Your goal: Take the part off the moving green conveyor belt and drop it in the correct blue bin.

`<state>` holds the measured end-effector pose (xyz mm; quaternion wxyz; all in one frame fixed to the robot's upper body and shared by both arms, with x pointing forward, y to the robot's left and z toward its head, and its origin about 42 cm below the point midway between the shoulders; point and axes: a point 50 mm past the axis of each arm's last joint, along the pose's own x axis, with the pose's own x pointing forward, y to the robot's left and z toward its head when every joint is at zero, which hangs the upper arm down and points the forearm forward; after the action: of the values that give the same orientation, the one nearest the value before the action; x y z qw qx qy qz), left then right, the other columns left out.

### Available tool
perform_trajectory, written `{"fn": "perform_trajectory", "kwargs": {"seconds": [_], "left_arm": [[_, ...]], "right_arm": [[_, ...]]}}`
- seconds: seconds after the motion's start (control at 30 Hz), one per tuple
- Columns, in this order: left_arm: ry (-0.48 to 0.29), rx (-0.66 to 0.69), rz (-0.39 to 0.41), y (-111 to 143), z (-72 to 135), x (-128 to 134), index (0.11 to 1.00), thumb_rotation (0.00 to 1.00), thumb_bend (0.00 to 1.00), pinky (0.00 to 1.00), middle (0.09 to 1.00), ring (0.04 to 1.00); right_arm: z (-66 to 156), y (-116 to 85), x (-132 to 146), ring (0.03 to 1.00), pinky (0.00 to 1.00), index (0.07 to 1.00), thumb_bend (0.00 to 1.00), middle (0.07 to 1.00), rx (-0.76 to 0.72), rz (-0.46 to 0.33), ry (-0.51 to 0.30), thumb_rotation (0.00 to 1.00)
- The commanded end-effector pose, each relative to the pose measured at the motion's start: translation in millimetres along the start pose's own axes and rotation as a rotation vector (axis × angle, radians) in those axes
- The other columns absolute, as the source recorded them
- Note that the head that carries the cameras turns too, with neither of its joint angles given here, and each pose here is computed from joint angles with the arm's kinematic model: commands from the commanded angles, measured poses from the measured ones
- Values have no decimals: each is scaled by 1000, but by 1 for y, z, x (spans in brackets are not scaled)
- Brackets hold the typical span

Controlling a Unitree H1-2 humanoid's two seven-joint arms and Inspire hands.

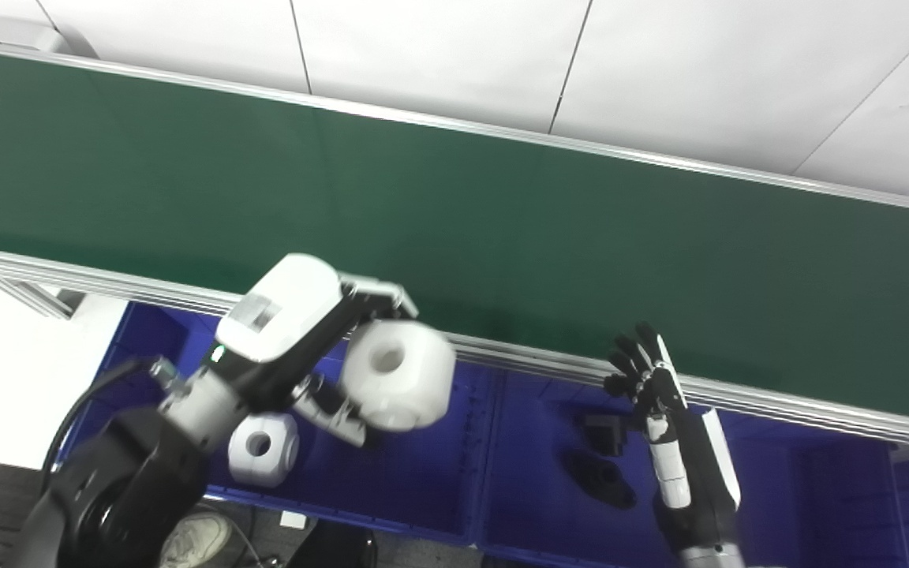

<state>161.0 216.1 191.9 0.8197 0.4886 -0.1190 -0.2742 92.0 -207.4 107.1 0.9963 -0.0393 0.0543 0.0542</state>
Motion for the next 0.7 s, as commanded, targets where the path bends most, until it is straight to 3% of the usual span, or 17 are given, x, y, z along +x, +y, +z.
{"fn": "perform_trajectory", "kwargs": {"seconds": [0.0,0.33,0.43,0.47,0.5,0.57,0.67], "left_arm": [[-8,14,35,5,7,-3,467,0,521,461,511,481],[0,33,-37,-10,1,0,479,0,523,444,498,467],[8,91,-61,-12,0,0,491,51,523,540,619,586],[12,108,-58,-12,0,0,584,109,729,588,675,642],[16,121,-50,-12,0,-1,669,177,873,647,738,709],[22,138,-32,-11,0,-2,762,251,960,748,829,807],[29,167,-21,-10,0,-3,837,297,955,853,910,893]], "right_arm": [[10,-2,1,934,913,1000,814,946,12,4,-38,958],[7,1,3,924,898,1000,805,943,5,2,-30,955],[5,3,3,924,900,1000,804,943,7,0,-31,955],[4,4,3,924,900,1000,804,943,7,-1,-32,954],[4,4,3,925,899,1000,803,942,7,-1,-33,954],[3,6,3,924,897,1000,806,940,9,-1,-35,955],[3,7,4,928,901,1000,806,940,15,1,-38,954]]}}
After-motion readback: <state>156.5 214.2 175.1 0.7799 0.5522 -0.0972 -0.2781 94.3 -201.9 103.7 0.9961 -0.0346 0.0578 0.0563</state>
